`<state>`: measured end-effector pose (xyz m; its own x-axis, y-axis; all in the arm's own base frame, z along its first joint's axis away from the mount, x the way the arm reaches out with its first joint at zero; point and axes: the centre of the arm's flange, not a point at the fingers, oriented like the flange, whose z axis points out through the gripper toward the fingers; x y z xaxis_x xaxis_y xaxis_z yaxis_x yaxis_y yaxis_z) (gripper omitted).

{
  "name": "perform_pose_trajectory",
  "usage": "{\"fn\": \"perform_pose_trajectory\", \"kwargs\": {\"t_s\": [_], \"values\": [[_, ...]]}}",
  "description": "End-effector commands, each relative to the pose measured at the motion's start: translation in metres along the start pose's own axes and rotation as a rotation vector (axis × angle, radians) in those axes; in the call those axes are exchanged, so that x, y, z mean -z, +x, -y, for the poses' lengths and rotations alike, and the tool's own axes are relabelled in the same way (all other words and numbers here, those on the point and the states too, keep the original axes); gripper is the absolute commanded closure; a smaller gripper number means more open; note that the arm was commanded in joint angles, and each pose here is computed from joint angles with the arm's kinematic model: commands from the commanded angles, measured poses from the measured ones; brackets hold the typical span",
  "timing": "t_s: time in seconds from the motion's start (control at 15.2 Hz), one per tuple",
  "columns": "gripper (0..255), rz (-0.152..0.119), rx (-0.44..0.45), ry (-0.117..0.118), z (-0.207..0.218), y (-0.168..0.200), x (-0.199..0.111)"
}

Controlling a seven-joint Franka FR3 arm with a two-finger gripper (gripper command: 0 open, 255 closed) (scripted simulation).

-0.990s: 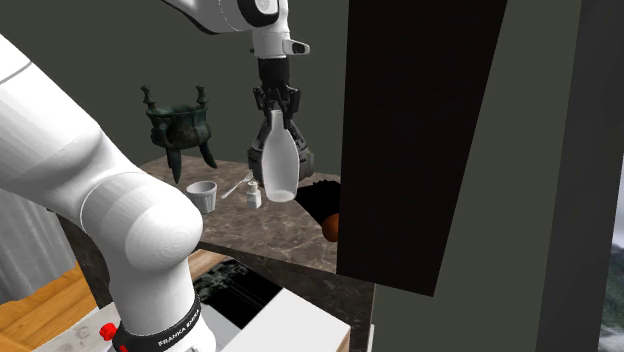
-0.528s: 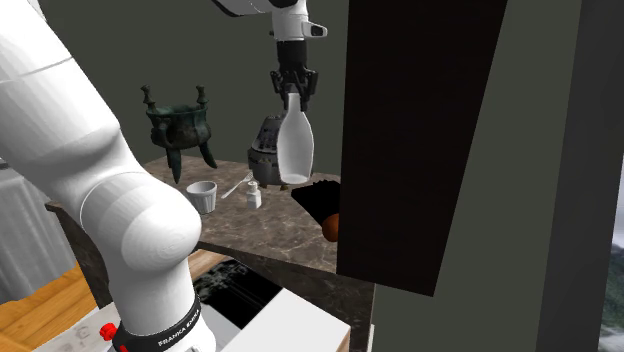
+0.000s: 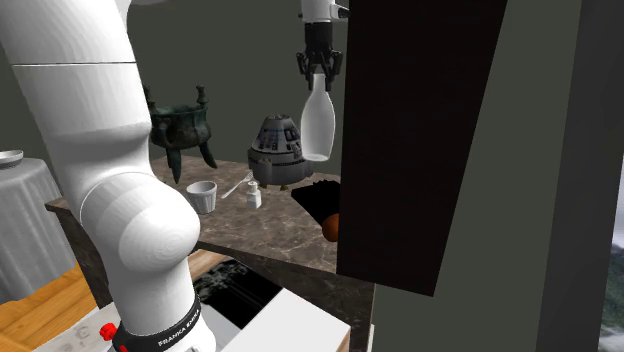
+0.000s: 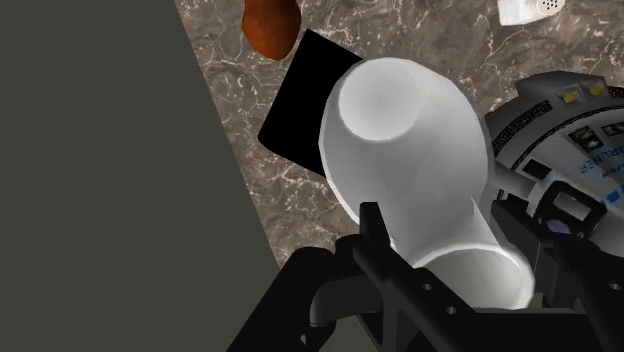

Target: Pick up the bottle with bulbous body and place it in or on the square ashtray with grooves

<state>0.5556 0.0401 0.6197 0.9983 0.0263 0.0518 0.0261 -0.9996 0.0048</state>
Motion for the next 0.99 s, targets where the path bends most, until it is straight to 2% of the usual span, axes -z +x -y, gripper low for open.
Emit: {"fn": "perform_pose_trajectory", "kwargs": {"t_s": [0.0,0.13,0.92], "values": [[255,0.0,0.0,0.0,-0.008,0.021,0.011],[255,0.0,0.0,0.0,-0.013,0.041,0.02],[255,0.0,0.0,0.0,-0.013,0.037,-0.043]]}}
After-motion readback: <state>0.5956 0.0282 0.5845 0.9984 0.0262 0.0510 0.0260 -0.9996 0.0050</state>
